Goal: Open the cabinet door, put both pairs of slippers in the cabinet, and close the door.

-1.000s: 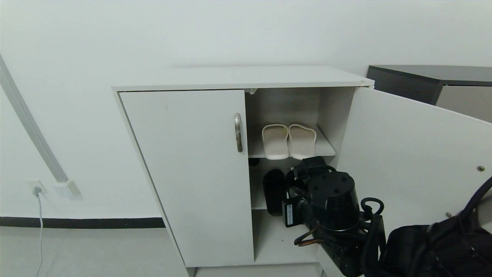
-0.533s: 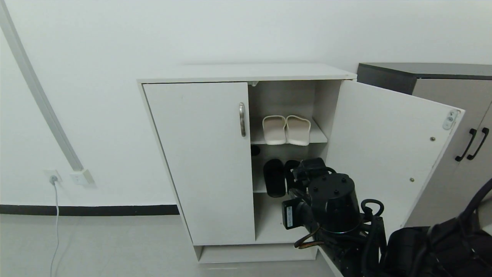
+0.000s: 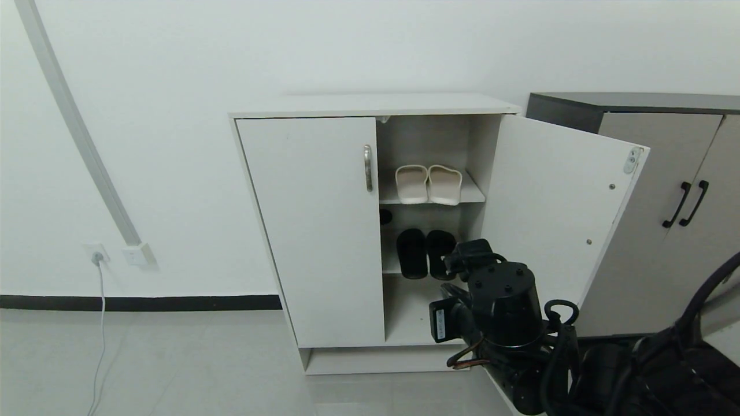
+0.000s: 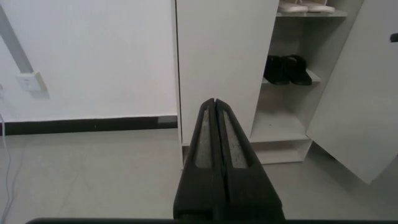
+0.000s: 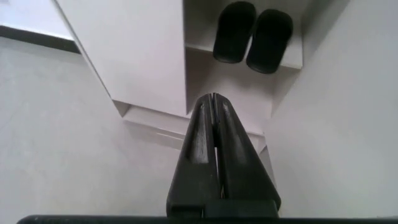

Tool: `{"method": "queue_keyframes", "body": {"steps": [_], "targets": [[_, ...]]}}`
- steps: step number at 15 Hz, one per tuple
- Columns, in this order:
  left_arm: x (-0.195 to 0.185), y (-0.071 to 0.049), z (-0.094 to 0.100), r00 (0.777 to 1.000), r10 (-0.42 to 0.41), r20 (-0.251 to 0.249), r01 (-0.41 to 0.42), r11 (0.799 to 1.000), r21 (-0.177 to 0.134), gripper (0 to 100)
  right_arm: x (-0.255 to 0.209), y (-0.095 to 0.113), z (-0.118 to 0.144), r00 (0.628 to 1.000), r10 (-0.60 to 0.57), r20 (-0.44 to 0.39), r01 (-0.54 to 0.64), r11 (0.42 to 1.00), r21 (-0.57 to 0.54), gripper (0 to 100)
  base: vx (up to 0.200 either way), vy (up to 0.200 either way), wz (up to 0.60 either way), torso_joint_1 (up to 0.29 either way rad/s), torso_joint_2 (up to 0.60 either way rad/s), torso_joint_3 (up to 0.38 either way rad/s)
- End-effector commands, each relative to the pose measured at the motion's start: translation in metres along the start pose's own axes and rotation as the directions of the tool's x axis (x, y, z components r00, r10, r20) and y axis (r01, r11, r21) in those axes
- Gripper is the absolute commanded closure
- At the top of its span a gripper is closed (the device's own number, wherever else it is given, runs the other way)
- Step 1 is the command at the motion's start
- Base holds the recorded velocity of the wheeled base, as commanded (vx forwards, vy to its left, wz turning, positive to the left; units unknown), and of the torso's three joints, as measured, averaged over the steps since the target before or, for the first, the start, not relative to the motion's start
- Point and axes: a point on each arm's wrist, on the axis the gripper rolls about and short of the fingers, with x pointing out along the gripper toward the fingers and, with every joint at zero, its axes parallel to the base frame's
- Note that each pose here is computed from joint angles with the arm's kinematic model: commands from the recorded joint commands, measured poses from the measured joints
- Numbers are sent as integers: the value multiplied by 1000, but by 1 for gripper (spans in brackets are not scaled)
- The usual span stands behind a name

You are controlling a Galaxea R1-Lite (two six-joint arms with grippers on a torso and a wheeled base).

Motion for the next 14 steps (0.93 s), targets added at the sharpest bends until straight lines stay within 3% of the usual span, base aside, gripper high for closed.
{"method": "queue_keyframes", "body": {"steps": [1,14], "targets": [[0,0,0,1000,0,-1,0,1000,0,100,0,1,-1,1000,1,-2,-1,1000,-3,100,0,0,0,0,0,0],[0,0,0,1000,-1,-1,1,1000,3,100,3,0,-5,1000,-4,-12,4,1000,-10,100,0,0,0,0,0,0]]}}
